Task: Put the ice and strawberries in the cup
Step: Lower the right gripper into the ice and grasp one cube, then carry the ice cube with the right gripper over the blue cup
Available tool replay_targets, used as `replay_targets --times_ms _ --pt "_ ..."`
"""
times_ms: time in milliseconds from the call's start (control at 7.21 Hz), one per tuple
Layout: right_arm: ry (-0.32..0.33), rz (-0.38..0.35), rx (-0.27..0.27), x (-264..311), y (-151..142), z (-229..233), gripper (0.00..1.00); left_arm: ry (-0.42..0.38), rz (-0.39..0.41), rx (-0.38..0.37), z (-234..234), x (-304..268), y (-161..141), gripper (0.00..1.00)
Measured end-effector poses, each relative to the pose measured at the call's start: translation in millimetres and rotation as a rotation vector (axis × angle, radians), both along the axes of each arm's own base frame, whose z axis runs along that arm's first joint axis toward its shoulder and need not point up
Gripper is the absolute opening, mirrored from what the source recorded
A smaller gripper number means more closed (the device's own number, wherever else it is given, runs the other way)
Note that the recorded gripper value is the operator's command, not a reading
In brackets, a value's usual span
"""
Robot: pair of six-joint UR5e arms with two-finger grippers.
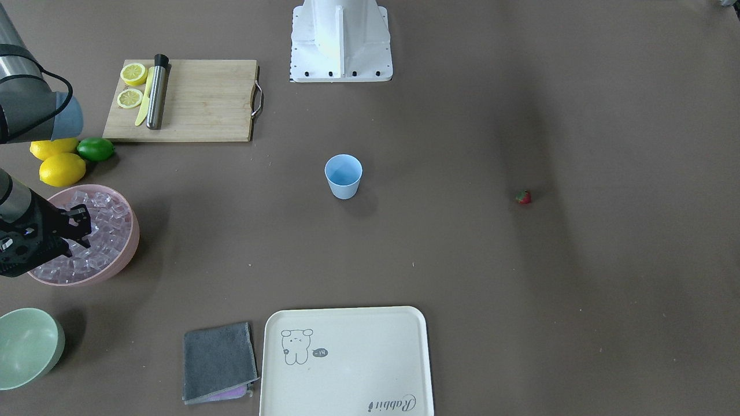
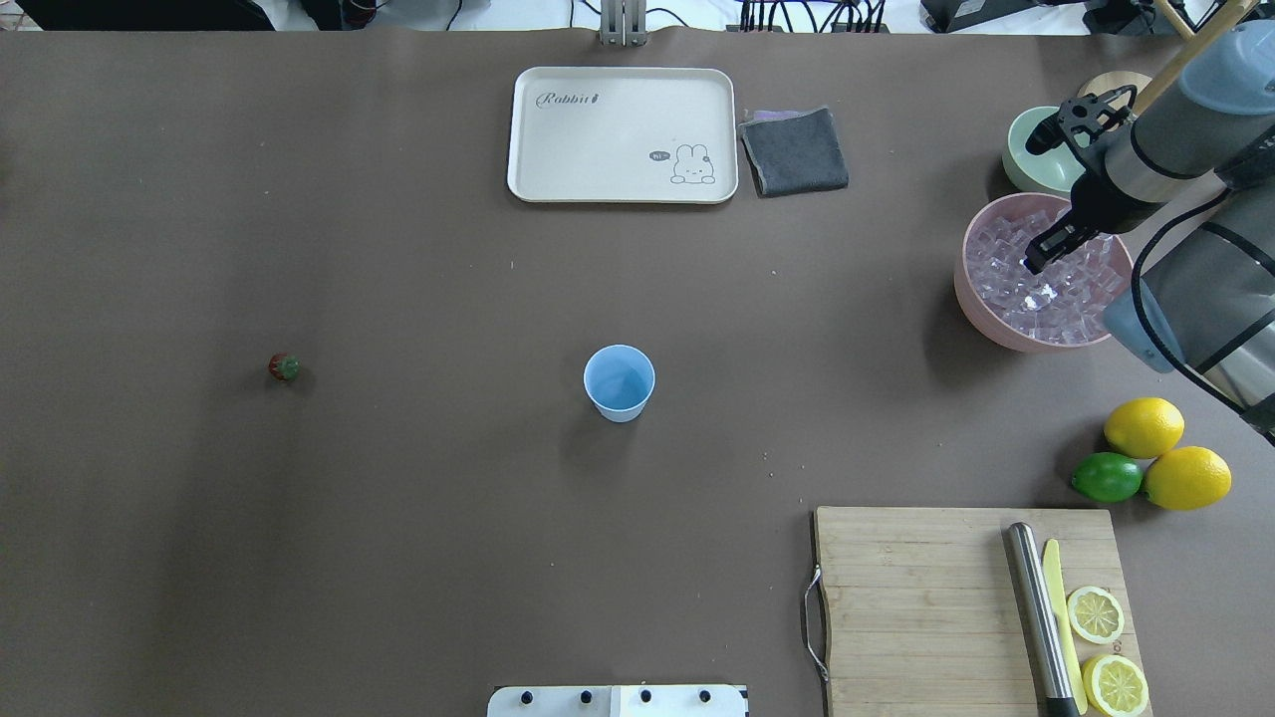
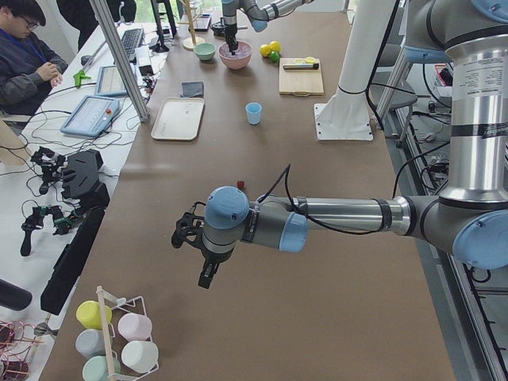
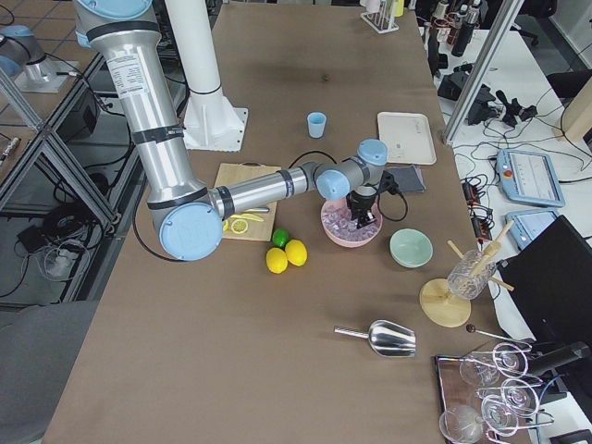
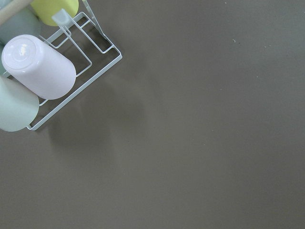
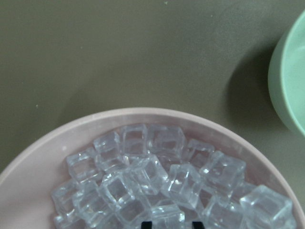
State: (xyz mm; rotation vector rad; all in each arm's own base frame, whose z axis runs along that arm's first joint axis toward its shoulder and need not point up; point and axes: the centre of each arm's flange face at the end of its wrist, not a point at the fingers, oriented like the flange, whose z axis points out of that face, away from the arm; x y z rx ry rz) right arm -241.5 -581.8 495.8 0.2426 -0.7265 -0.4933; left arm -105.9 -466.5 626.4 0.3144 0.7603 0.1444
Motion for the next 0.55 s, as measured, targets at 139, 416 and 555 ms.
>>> replay_targets --times_ms 139,416,555 --pt "-0.013 0.019 0.009 14 -3 -16 0.0 0.0 0.0 -0.001 0 0 0 0.99" --pt "-0.014 0.038 0.003 28 -1 -49 0.0 0.0 0.001 -0.003 2 0 0 0.99" --pt "-0.02 0.048 0.0 29 -1 -64 0.0 -0.001 0.001 -0.004 2 0 0 0.99"
